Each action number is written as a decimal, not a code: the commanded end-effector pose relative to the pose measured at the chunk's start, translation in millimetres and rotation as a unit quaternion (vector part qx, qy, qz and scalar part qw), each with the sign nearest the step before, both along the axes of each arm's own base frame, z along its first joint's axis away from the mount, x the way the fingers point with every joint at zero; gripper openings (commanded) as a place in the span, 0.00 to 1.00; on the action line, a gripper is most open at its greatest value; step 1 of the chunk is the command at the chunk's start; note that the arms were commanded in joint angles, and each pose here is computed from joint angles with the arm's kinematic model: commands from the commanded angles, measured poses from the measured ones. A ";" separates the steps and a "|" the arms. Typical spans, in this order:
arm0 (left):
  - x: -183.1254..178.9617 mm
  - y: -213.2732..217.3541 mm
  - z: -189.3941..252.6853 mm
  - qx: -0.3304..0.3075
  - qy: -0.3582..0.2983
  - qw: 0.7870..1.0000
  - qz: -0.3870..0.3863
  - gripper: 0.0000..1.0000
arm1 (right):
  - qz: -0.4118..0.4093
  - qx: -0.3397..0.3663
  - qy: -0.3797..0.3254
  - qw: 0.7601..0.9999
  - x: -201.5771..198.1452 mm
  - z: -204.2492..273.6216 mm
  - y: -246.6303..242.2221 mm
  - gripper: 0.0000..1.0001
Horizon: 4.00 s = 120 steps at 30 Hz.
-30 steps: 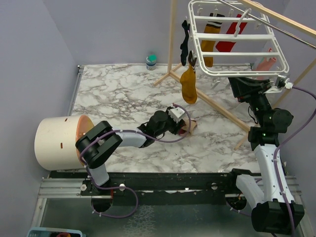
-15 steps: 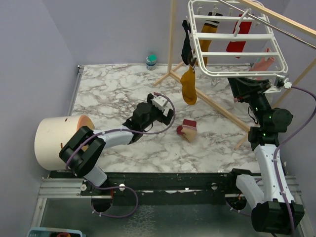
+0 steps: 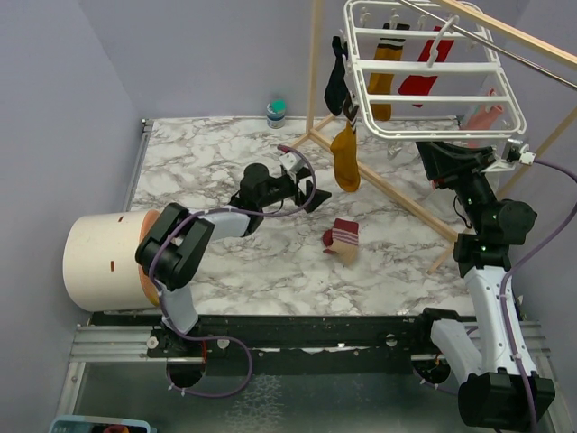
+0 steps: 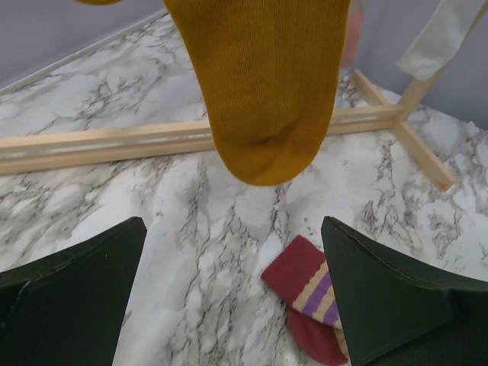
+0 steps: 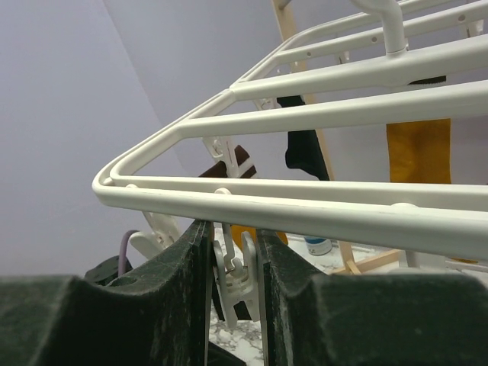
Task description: Remove the socks clipped to the hanger
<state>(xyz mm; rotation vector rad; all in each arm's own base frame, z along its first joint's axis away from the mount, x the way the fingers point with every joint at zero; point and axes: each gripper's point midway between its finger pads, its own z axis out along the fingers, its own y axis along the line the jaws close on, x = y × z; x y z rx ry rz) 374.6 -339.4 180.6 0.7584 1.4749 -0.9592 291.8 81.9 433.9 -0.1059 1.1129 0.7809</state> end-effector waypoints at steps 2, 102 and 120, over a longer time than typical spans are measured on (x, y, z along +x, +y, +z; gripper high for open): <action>7.2 -23.6 22.5 -0.047 -0.022 0.997 -0.061 0.99 | 0.013 -0.013 -0.006 1.000 -8.6 7.8 5.9 0.26; -85.7 -79.2 11.8 -0.059 -0.051 0.988 -0.135 0.00 | -0.012 0.043 -0.091 0.995 35.6 -38.0 82.3 0.74; -86.7 -79.7 4.9 -0.055 -0.042 0.988 -0.137 0.00 | -0.056 0.086 -0.172 0.980 27.2 12.5 64.0 0.69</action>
